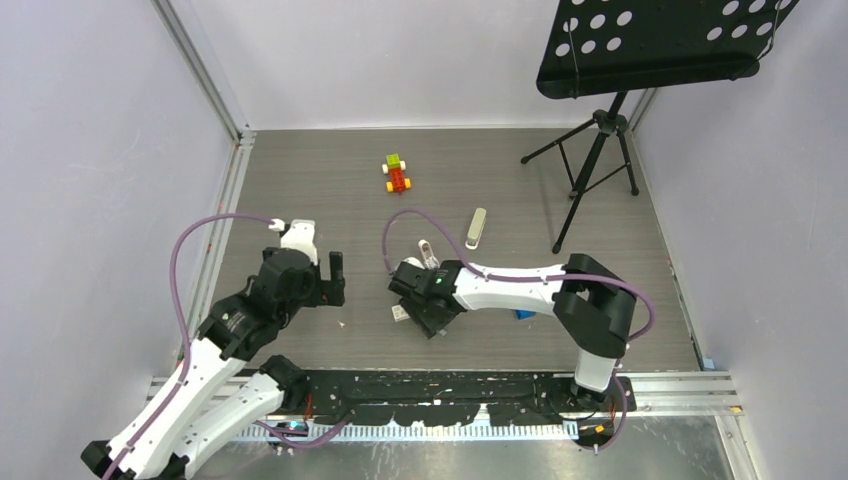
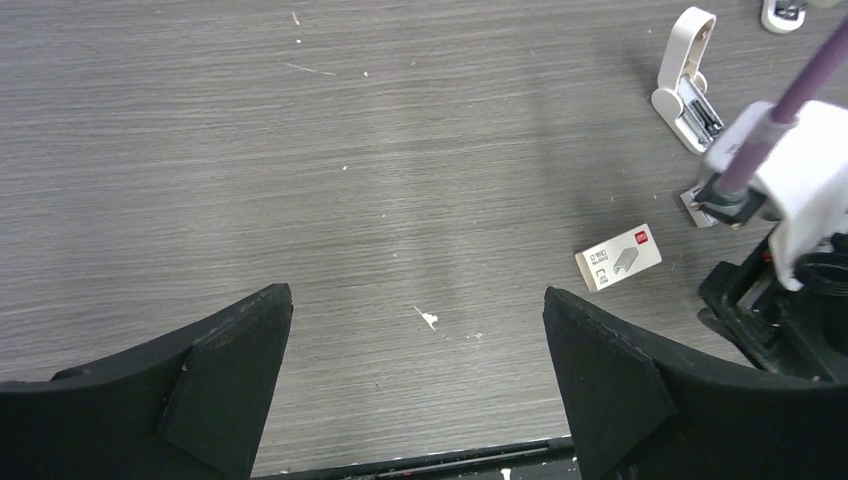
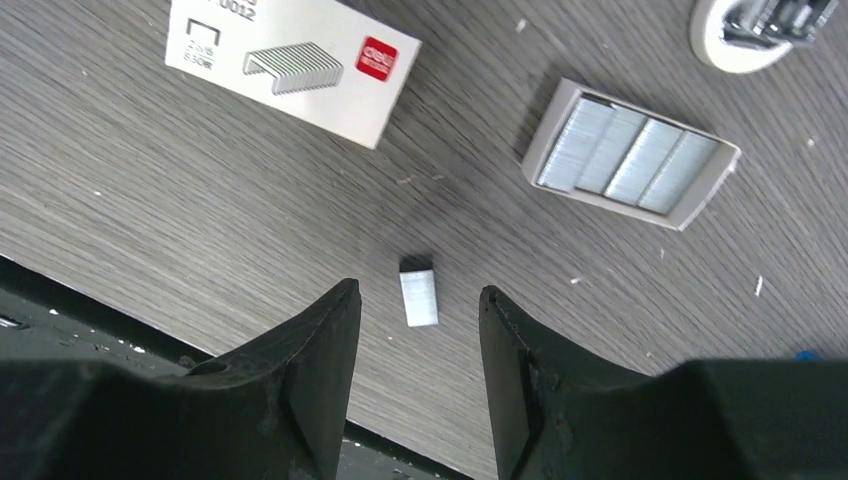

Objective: Load the staples into the stapler

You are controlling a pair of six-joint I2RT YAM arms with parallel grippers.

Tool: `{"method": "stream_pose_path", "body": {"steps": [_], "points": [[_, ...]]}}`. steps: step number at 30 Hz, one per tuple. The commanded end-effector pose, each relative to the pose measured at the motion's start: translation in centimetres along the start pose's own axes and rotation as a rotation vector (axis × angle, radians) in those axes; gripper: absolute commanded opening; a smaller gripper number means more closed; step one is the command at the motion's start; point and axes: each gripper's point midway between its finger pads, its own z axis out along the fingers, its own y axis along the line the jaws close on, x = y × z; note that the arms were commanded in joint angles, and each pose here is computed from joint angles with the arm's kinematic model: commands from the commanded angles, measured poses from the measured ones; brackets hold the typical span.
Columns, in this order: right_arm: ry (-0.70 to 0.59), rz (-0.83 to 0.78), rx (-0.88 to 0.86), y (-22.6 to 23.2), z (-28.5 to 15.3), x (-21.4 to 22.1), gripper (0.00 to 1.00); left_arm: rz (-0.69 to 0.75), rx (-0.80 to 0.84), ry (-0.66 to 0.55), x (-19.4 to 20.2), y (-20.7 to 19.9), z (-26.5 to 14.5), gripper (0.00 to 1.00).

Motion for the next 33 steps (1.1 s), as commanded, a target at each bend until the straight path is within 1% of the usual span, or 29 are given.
{"method": "stream_pose_path", "body": {"steps": [1,6,17,23,33], "points": [[0.005,-0.056,-0.014,1.1,0.0,-1.0,0.51,-0.017,0.004,-0.085,-1.1,0.4,-0.3,1.0],[0.029,-0.079,-0.008,1.3,0.5,-0.9,0.47,-0.029,0.001,-0.115,-1.4,0.7,-0.6,1.0],[0.109,-0.135,0.011,1.3,1.3,0.7,0.41,-0.034,0.021,-0.105,-1.1,0.4,-0.3,1.0],[0.143,-0.16,-0.013,1.5,1.2,1.6,0.39,-0.039,0.031,-0.101,-1.1,0.3,-0.2,1.0],[0.152,-0.183,-0.025,1.7,2.0,1.7,0.33,-0.044,0.041,-0.095,-0.9,0.1,0.0,1.0]]}}
